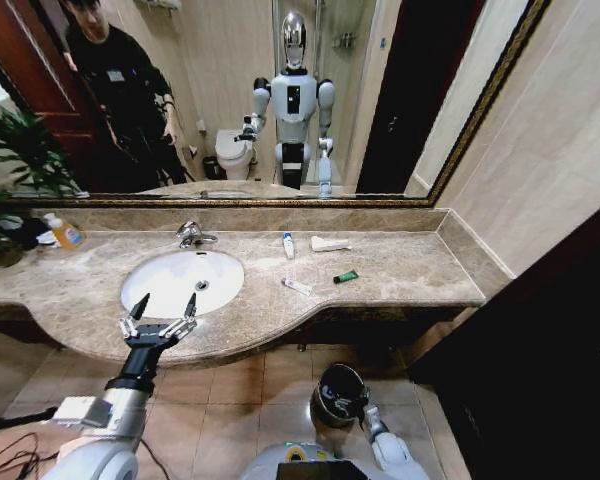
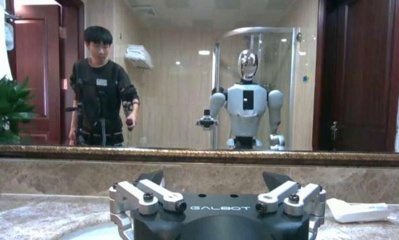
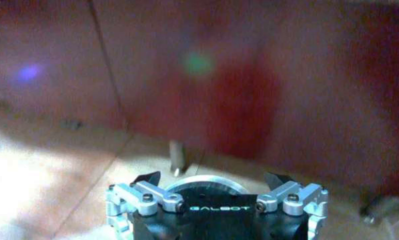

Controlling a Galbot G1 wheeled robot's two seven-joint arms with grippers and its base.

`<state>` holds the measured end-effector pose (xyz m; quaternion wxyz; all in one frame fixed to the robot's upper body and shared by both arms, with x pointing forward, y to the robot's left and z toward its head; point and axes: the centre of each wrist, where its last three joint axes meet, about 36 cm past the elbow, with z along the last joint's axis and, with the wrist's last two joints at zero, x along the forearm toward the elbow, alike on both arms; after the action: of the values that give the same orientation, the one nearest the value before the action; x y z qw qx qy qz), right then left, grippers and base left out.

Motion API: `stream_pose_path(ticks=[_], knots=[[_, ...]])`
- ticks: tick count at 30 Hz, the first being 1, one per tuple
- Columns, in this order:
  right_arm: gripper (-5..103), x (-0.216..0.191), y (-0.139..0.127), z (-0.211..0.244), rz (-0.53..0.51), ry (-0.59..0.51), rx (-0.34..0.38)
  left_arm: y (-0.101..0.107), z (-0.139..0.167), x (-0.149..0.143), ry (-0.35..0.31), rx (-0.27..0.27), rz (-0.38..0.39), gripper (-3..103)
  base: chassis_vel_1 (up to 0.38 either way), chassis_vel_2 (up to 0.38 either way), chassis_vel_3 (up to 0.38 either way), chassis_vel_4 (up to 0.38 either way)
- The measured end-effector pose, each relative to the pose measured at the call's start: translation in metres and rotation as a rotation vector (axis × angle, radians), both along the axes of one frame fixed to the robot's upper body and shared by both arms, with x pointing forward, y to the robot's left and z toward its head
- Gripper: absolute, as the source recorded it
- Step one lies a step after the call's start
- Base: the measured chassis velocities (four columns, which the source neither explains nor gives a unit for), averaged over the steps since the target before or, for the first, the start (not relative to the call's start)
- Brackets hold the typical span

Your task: Pick up the trash from the sink and place it in the trash bin.

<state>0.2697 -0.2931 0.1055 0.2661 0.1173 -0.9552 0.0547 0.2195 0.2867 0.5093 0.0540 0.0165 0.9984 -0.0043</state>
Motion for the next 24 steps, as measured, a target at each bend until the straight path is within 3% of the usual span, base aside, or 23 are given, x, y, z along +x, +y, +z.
stream_pose_path(ticks=[4,13,17,24], knots=[[100,0.003,-0.012,0.043,0.009,-0.079,0.041,0.000,0.000,0.000,0.000,0.000,0.000,100,0.000,0.000,0.000,0.000],[100,-0.008,-0.032,0.149,0.071,-0.232,0.045,0.000,0.000,0.000,0.000,0.000,0.000,100,0.000,0.000,0.000,0.000],[100,-0.015,-0.018,0.230,0.086,-0.330,0.108,0.000,0.000,0.000,0.000,0.000,0.000,100,0.000,0.000,0.000,0.000],[100,0.036,0.003,0.287,0.076,-0.419,0.150,0.000,0.000,0.000,0.000,0.000,0.000,100,0.000,0.000,0.000,0.000]])
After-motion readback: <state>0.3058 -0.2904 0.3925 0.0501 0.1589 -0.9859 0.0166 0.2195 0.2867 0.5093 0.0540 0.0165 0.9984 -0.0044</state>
